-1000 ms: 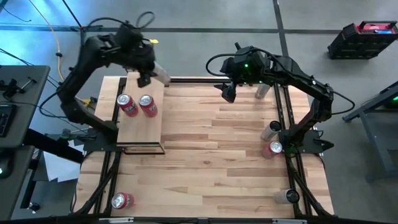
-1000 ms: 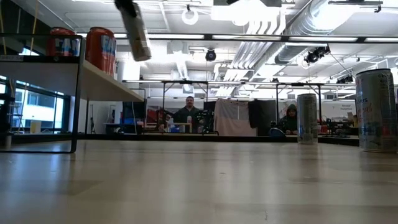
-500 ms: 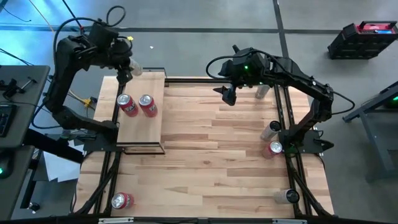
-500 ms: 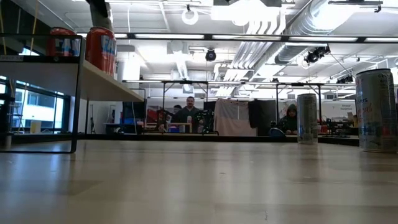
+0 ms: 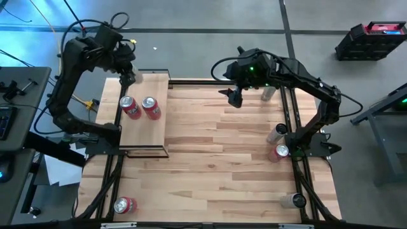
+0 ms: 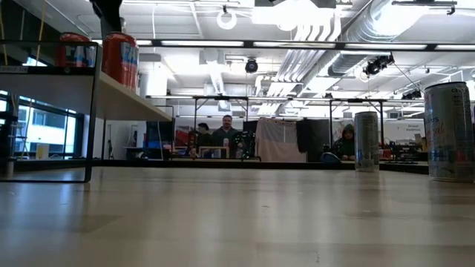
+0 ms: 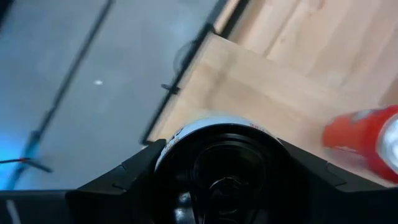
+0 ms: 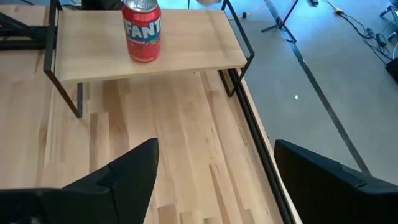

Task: Place canned beverage on shelf
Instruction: Put the top left white yellow soda can on the shelf

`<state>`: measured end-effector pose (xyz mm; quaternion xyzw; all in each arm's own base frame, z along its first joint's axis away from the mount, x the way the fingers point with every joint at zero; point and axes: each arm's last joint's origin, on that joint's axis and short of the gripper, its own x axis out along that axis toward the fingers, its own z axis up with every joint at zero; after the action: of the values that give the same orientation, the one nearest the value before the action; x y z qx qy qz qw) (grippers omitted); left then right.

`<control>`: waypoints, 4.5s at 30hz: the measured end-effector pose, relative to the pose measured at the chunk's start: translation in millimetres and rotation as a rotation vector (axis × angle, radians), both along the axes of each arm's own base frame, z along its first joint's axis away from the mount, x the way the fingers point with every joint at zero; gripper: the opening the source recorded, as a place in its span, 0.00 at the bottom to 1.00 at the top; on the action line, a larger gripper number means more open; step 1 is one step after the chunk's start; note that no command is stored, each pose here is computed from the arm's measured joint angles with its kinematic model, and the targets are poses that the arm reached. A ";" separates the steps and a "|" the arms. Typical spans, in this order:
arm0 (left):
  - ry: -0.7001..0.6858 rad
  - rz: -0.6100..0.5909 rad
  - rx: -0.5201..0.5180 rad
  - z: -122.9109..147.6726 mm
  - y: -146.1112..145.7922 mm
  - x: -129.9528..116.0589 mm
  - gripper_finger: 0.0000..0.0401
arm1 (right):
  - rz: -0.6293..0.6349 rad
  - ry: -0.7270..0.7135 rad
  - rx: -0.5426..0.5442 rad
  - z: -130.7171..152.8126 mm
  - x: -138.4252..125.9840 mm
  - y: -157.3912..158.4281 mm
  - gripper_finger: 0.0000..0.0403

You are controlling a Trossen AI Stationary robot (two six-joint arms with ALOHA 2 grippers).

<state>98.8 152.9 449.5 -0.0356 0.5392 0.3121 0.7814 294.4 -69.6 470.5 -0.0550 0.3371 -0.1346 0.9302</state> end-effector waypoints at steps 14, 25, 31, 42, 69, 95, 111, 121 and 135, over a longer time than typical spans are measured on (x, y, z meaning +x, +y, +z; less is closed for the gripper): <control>0.061 0.079 -0.175 -44.1 9.0 4.6 0.61 | 0.029 -0.008 -0.046 1.9 0.8 -2.8 0.76; 0.026 0.058 -0.232 -51.1 9.5 7.3 0.61 | 0.041 -0.012 -0.031 1.8 1.0 -2.3 0.76; 0.018 0.061 -0.236 -51.1 9.5 7.5 0.61 | 0.027 -0.018 -0.015 1.8 1.0 -2.3 0.76; 0.001 0.085 -0.233 -49.1 6.7 5.9 0.61 | 0.009 -0.010 0.011 0.5 0.0 -2.0 0.76; -0.033 0.163 -0.186 -40.5 -6.2 -3.7 0.62 | 0.004 0.003 0.020 -0.7 -0.9 -1.8 0.76; -0.052 0.208 -0.226 -44.1 -0.3 0.7 0.62 | -0.008 -0.003 0.027 -0.4 -1.1 -3.6 0.76; -0.020 0.208 -0.295 -65.4 1.1 2.3 0.62 | -0.009 -0.003 0.027 -0.5 -1.2 -3.6 0.76; -0.012 0.192 -0.268 -56.4 -2.8 -0.8 0.62 | -0.008 -0.003 0.026 -0.4 -1.2 -3.7 0.76; -0.017 0.175 -0.260 -56.0 -2.1 -0.1 0.62 | -0.012 -0.004 0.030 -0.4 -1.2 -3.7 0.76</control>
<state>98.6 150.8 393.5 -0.1860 0.5634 0.3064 0.7444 293.2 -73.3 470.1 -0.0387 0.3374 -0.1350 0.9308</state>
